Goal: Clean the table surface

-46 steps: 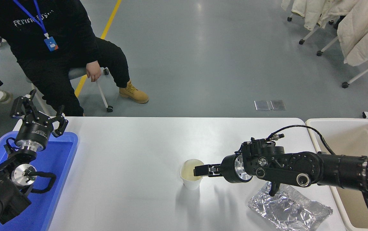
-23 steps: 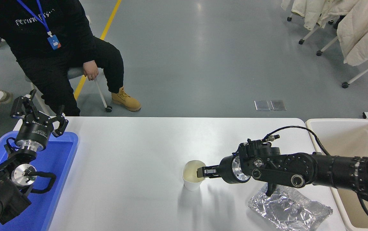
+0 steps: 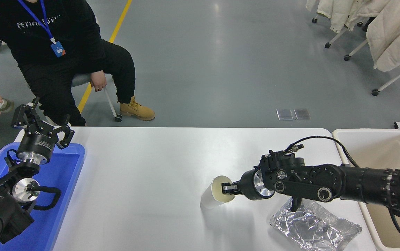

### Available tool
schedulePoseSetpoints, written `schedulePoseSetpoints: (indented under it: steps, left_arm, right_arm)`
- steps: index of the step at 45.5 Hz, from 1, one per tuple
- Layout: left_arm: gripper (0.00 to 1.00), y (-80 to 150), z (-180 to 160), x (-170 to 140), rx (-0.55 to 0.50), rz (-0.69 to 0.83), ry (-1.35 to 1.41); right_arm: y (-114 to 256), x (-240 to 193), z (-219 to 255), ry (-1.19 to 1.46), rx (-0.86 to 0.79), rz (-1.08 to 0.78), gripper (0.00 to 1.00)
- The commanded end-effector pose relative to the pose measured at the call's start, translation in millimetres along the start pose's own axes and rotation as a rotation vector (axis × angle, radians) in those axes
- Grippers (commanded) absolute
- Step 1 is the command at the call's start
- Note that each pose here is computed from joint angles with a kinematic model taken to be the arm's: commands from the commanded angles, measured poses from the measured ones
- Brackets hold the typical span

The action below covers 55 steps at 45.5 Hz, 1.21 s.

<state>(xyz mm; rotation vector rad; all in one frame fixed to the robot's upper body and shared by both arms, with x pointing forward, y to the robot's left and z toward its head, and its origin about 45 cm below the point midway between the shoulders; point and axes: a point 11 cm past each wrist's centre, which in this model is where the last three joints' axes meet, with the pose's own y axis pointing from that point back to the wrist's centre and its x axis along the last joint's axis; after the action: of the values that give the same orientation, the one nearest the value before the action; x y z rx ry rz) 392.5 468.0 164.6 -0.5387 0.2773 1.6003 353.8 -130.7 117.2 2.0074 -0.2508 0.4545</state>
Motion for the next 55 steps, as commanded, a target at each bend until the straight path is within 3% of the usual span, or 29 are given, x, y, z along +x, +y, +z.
schedulePoseSetpoints:
  steps: [1,8,17,32,42,55]
  left_arm:
    - [1.0,-0.1,-0.1,-0.3,0.0,-0.001,0.001]
    - [1.0,0.0,0.1,0.1,0.0,0.0,0.0]
    - [1.0,0.0,0.1,0.1,0.0,0.0,0.0]
    - [1.0,0.0,0.1,0.1,0.0,0.0,0.0]
    - [1.0,0.0,0.1,0.1,0.0,0.0,0.0]
    - [1.0,0.6,-0.3,0.6,0.001,0.001,0.0]
  right_arm:
    - [18.7,13.6,11.7,-0.036,-0.009,0.015,0.0]
    - [72.5,46.5,24.0,-0.023,-0.014,0.051,0.0]
    - [173.5,87.8,41.4,-0.016,-0.035,0.104,0.0]
    - [302.4,112.5,85.2,-0.058,-0.139,0.122,0.0]
    - [354.2,112.1,97.4,-0.08,-0.168,0.131,0.0]
    - [365.8,115.8,149.2,-0.198,-0.273,0.225,0.0]
